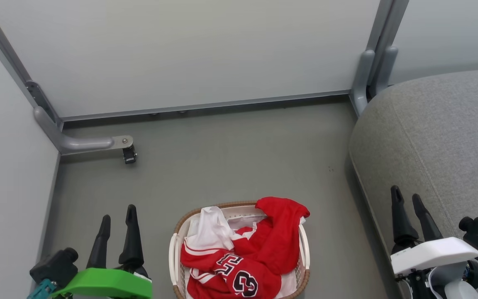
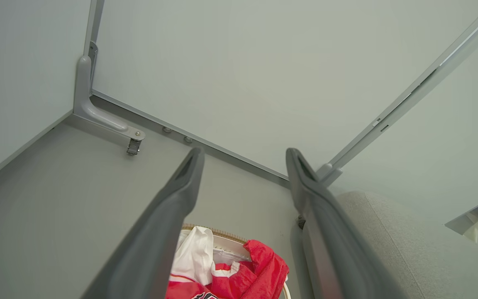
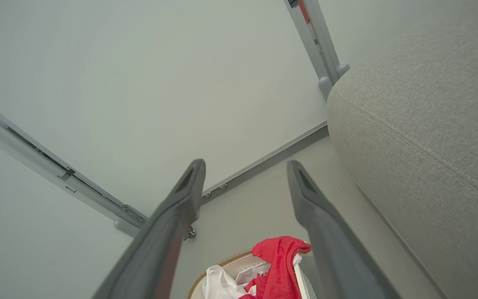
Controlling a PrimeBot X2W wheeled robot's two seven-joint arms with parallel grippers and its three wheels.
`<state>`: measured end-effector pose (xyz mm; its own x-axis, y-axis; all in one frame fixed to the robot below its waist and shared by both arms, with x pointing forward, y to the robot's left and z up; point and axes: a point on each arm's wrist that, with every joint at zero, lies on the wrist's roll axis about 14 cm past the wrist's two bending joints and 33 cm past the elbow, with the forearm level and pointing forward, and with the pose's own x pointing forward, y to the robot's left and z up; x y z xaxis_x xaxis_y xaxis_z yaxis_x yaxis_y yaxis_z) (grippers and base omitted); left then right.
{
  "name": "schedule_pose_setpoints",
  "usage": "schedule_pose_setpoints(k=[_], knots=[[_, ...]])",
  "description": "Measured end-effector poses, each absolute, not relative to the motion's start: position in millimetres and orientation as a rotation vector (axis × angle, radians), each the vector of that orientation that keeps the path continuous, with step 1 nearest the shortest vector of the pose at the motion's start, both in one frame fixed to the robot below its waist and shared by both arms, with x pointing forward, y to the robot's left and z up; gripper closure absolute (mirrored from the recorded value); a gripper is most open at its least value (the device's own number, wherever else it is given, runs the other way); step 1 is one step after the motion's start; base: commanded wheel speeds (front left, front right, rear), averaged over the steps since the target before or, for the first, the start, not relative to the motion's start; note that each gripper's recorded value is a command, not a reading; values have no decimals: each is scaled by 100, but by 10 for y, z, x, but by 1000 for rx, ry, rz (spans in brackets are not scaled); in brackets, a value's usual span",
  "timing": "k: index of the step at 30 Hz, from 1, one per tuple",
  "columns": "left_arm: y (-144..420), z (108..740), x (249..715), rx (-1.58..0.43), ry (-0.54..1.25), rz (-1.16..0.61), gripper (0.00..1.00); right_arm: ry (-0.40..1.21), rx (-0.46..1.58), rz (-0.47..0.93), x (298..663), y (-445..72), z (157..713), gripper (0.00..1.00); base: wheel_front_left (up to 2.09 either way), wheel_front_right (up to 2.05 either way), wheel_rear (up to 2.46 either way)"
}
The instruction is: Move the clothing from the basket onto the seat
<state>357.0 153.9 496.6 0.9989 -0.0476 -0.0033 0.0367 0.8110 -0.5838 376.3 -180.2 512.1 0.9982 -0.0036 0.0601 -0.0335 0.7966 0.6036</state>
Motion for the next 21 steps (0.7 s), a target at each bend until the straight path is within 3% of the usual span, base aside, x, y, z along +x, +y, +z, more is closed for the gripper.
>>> schedule_pose_setpoints(k=[21], knots=[[1480,4813,3481,-442,43,-56,0,-35,399,79,3729,-1621,5025,0,0,0,0]])
